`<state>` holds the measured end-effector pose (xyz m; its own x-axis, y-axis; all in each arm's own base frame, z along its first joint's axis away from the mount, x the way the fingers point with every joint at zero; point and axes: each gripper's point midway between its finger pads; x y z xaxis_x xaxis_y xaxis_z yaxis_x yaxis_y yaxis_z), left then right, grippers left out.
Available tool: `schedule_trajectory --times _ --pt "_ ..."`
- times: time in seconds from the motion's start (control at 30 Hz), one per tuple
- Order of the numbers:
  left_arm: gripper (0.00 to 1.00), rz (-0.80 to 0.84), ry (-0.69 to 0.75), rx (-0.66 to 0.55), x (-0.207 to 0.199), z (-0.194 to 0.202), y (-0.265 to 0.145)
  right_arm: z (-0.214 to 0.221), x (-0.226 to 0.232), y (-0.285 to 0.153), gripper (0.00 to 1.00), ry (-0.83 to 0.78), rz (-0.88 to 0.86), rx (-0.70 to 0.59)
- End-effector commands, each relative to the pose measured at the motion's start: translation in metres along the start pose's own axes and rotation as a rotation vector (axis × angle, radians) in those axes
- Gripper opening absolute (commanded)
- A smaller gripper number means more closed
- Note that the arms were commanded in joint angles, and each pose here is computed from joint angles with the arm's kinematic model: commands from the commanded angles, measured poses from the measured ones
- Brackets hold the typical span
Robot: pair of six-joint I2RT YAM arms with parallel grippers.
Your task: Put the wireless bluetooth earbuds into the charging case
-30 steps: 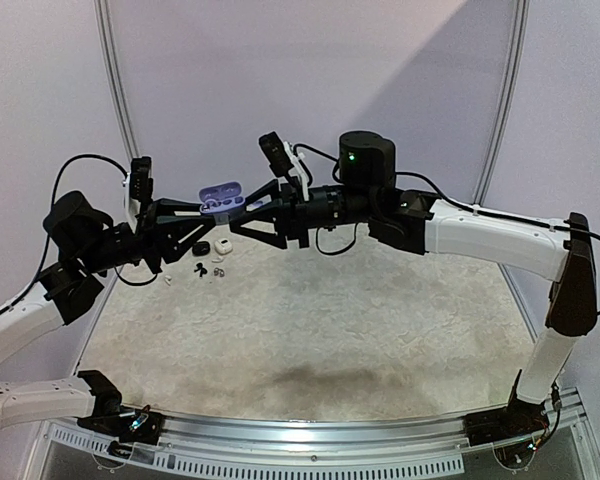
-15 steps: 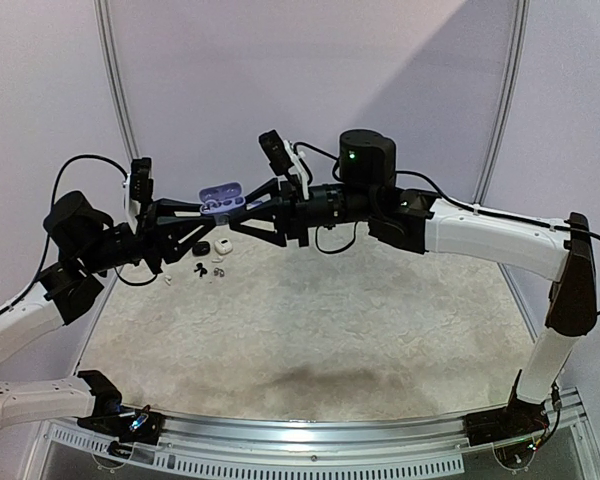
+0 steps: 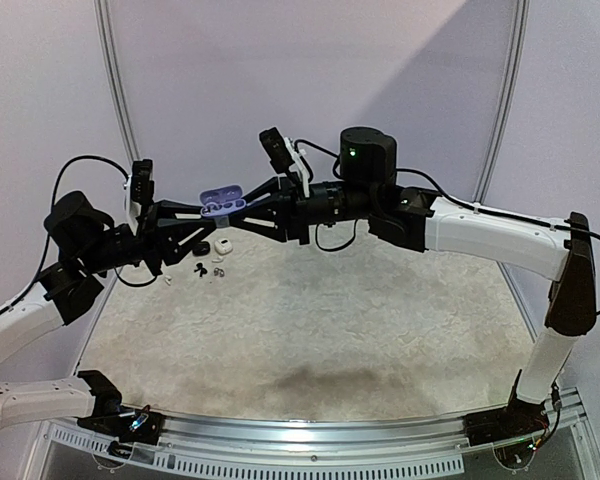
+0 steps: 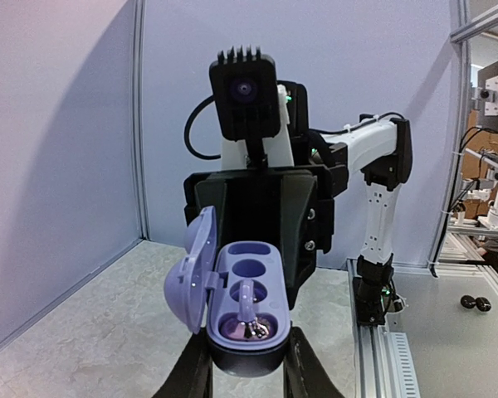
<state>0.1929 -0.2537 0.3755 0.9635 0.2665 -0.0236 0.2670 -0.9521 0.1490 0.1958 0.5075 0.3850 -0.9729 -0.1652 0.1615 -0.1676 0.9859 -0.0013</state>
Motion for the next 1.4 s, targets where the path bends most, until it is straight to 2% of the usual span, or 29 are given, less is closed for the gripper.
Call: schedule_trajectory --times 0.0,0.03,0.07,0.17,0.23,0.27,0.47,0.6,0.83,0.93,1.03,1.13,1.37 --pt "0.0 -0.037 0.003 0.013 0.005 0.007 -0.001 0.005 0.0 0.005 0.04 0.019 -0.012 0.02" --pt "0.0 -0.057 0.004 0.015 0.008 0.008 -0.001 0.005 -0.001 0.005 0.01 0.018 -0.006 0.02" --pt "0.11 -0.086 0.007 0.017 0.012 0.009 -0.003 0.005 -0.003 0.004 0.0 0.016 0.005 0.019" --pt "0.64 -0.189 0.025 0.048 0.029 0.017 -0.007 0.003 -0.015 -0.003 0.0 0.009 0.076 0.0" --pt "0.9 -0.226 0.044 0.093 0.035 0.027 -0.01 0.002 -0.026 -0.011 0.0 0.014 0.13 -0.016" --pt "0.98 -0.233 0.052 0.125 0.036 0.033 -0.012 0.001 -0.031 -0.015 0.0 0.025 0.156 -0.025" --pt "0.99 -0.269 0.06 0.344 0.041 0.072 -0.026 0.008 -0.058 -0.03 0.0 0.036 0.294 -0.02" --pt "0.99 -0.317 0.049 0.547 0.051 0.099 -0.042 0.012 -0.086 -0.051 0.0 0.064 0.411 -0.041" --pt "0.99 -0.527 -0.038 1.008 0.109 0.145 -0.075 0.025 -0.131 -0.1 0.0 0.051 0.683 -0.027" --pt "0.99 -0.559 -0.091 1.221 0.141 0.16 -0.082 0.031 -0.133 -0.111 0.0 0.018 0.718 -0.002" --pt "0.99 -0.558 -0.205 1.419 0.169 0.187 -0.084 0.039 -0.134 -0.117 0.0 -0.009 0.739 0.031" --pt "0.99 -0.576 -0.301 1.491 0.197 0.212 -0.075 0.045 -0.135 -0.121 0.0 -0.016 0.753 0.05" --pt "0.99 -0.704 -0.363 1.552 0.266 0.276 -0.073 0.056 -0.133 -0.122 0.0 0.0 0.751 0.086"
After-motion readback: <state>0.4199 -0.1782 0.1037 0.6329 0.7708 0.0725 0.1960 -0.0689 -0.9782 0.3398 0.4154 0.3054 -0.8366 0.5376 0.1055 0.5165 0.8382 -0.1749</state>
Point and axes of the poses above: each gripper's point midway between its finger pads, its own y axis out along the fingers, its own x axis along the line the jaws close on, z = x × y, and after that the axes turned 1 degree about y, right-handed
